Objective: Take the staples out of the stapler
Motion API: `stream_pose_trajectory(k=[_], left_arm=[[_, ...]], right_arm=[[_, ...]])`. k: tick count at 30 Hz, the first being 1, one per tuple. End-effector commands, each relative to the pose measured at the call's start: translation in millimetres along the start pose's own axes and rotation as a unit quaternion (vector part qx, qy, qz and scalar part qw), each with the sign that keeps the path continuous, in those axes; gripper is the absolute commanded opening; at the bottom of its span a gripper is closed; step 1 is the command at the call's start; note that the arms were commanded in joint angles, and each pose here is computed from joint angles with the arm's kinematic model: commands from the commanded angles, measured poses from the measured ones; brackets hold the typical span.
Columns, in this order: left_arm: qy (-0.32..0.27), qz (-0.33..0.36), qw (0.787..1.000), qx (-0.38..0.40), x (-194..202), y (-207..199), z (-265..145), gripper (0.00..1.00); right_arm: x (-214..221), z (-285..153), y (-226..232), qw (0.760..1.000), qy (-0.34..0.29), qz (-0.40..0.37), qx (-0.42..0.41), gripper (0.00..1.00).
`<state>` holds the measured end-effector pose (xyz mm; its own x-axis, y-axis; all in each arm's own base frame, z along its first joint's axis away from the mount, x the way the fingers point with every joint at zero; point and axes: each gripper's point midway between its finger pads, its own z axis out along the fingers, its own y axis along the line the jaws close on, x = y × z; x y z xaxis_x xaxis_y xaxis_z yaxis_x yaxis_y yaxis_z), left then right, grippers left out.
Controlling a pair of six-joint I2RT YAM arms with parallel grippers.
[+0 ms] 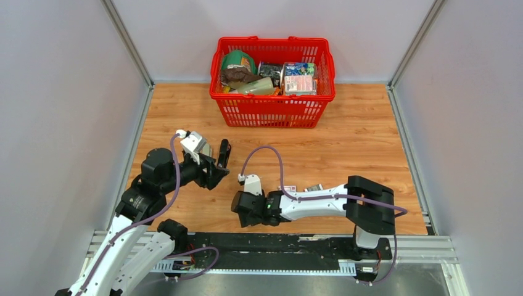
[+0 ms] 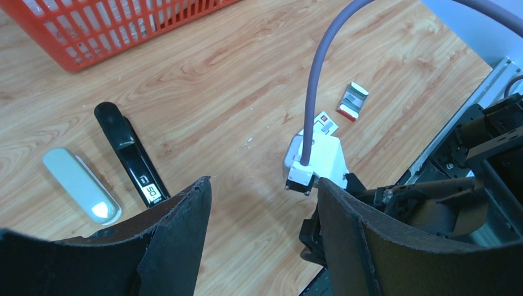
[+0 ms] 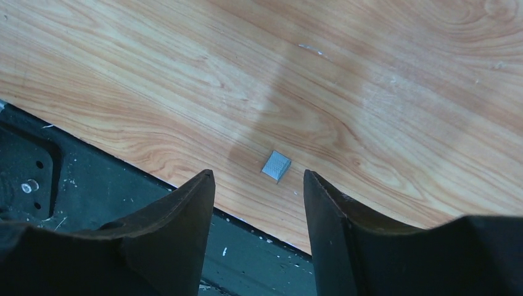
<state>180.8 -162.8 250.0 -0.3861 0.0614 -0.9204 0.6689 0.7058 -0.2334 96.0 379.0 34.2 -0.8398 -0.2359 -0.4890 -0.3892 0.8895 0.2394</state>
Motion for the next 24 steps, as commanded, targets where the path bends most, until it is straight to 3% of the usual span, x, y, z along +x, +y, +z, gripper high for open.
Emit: stream_pose_trajectory(k=[1, 24], left_arm=[[-0.021, 0.009, 1.0, 0.017, -9.2, -7.0, -0.7, 0.71], [-0.022, 0.009, 0.999, 0.022, -8.8, -8.7, -1.2, 0.71]], right_arm=[[-10.3, -1.0, 8.3, 0.999, -0.025, 0.034, 0.018, 0.57], [1.0, 10.0, 6.8, 0.998, -0.013, 0.045, 0.043, 0.4]])
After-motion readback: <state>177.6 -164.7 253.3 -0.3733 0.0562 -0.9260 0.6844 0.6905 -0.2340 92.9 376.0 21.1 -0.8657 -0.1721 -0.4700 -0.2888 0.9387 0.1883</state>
